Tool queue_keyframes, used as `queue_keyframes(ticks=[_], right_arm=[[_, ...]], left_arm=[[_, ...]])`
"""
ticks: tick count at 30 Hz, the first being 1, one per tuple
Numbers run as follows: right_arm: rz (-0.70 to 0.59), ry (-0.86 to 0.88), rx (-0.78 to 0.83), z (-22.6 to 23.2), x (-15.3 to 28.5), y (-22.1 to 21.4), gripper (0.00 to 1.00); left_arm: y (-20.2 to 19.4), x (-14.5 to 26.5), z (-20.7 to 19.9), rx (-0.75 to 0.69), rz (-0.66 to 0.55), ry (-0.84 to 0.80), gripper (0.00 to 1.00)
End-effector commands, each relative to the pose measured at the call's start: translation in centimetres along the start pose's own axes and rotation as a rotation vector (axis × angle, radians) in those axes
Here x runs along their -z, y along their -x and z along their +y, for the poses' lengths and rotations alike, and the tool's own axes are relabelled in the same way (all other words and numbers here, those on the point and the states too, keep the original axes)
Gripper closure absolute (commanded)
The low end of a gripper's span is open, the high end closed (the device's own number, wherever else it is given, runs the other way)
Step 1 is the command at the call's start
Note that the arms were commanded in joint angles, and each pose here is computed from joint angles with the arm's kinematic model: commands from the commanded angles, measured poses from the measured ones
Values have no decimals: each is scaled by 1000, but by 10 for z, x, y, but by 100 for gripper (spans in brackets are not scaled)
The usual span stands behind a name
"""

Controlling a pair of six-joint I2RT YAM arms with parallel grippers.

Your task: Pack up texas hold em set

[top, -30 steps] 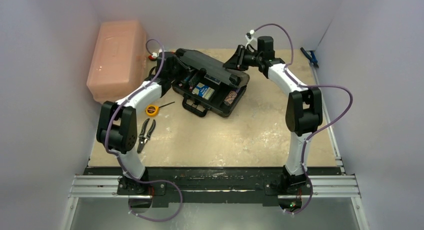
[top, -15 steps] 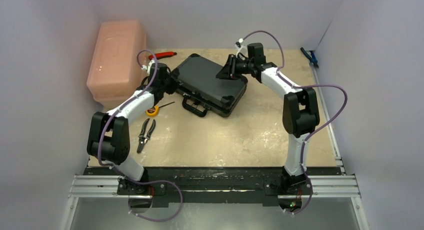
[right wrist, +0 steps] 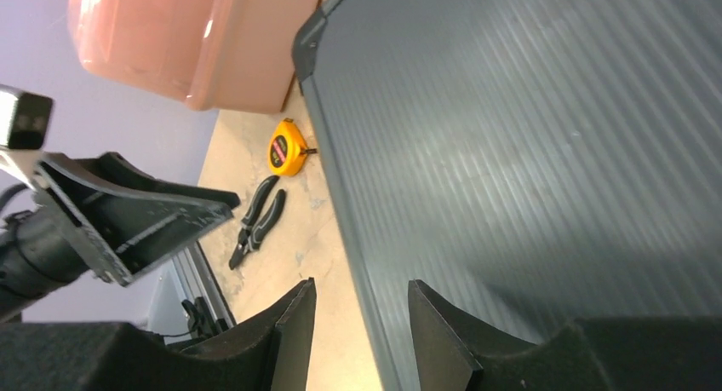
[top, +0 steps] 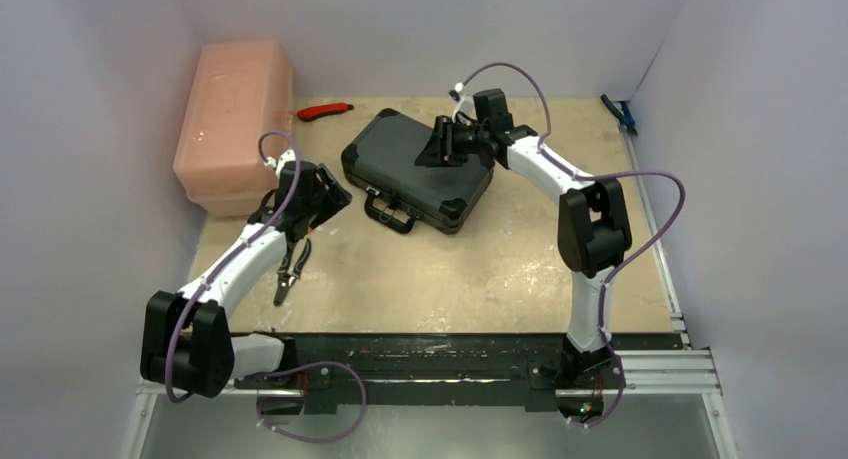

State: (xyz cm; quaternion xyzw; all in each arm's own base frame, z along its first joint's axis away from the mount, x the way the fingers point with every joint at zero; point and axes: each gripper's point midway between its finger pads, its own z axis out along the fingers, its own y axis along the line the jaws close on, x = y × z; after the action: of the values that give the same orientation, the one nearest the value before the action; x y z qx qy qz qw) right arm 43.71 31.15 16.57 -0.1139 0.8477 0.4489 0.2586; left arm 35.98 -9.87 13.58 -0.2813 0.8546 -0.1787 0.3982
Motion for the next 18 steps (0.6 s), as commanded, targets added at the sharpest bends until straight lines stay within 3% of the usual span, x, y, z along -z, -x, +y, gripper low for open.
queue_keyframes(ticks=[1,8,18], right_arm=[[-54,23,95,32,3,24,52],[-54,19,116,42,-11,28,54],[-1,-7,120,32,-45,7,62]], left_arm=[[-6,10,12,-57,-11,-20,38],[-37,5,11,-52,49,-139,43],[-69,-27,1,-32,143,-261,60]])
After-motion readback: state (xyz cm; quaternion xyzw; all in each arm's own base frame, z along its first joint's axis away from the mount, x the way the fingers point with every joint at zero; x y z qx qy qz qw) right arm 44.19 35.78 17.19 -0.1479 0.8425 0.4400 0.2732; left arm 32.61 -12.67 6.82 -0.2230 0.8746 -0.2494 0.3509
